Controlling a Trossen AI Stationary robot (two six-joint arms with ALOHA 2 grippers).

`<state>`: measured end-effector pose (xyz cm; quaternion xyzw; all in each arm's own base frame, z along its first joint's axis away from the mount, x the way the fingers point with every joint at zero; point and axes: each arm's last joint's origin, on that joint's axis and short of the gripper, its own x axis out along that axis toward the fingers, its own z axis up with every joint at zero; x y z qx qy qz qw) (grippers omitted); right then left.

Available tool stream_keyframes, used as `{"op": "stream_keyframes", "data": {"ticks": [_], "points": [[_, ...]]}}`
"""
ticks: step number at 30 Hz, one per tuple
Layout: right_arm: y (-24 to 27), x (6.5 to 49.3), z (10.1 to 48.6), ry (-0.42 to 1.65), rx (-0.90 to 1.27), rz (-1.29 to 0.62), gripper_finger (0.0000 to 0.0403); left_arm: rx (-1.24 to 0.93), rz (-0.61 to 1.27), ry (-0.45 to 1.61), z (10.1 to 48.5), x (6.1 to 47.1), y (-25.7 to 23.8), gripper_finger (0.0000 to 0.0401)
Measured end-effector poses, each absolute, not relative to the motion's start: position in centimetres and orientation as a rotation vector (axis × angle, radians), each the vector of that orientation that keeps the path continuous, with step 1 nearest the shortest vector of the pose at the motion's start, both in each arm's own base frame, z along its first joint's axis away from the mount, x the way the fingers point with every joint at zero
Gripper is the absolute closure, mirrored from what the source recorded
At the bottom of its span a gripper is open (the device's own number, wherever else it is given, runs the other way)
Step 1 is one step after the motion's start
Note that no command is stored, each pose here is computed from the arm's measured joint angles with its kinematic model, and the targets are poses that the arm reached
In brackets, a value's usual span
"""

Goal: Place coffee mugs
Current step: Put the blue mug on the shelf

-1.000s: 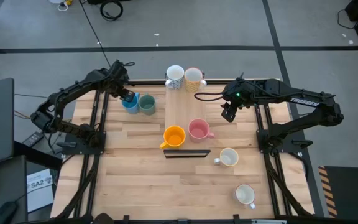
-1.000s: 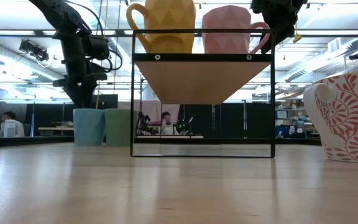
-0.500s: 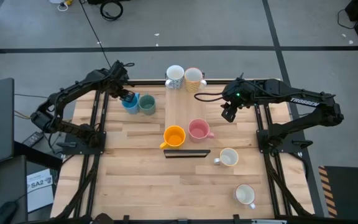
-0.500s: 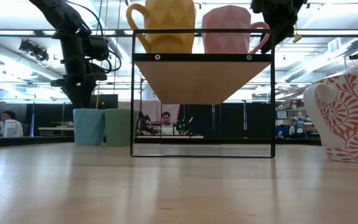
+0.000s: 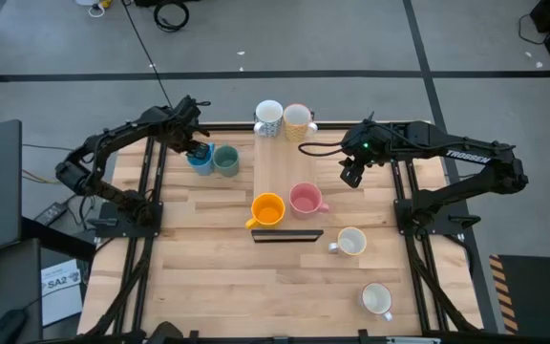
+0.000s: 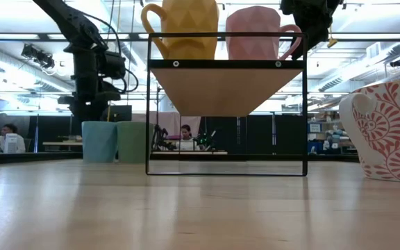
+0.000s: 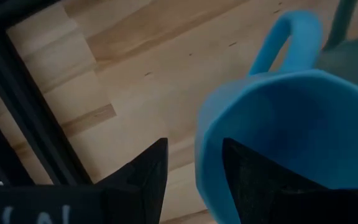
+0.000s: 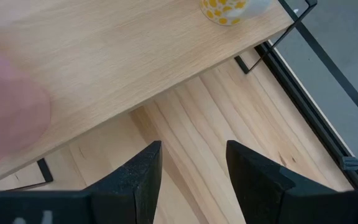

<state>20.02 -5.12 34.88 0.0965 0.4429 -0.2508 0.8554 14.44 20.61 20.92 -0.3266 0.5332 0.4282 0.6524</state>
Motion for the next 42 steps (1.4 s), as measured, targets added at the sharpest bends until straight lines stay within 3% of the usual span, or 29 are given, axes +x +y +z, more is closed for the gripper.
{"op": "stream_keyframes", "data": {"ticks": [5, 16, 33, 42], "points": [[-5.1, 20.0, 34.9, 0.931, 0.203, -0.527, 0.0218, -0.743, 0.967, 1.224, 20.6, 14.5, 20.7, 0.0263], [-5.1, 20.0, 34.9, 0.931, 0.203, -0.527, 0.0218, -0.757, 0.955, 1.234, 20.7, 14.4, 20.6, 0.0377], [-5.1, 20.0, 34.9, 0.931, 0.203, -0.527, 0.0218, -0.771, 0.937, 1.383, 22.3, 12.8, 17.8, 0.0377], [-5.1, 20.0, 34.9, 0.931, 0.203, -0.527, 0.0217, -0.609, 0.740, 1.424, 24.8, 13.0, 13.7, 0.0378]]}}
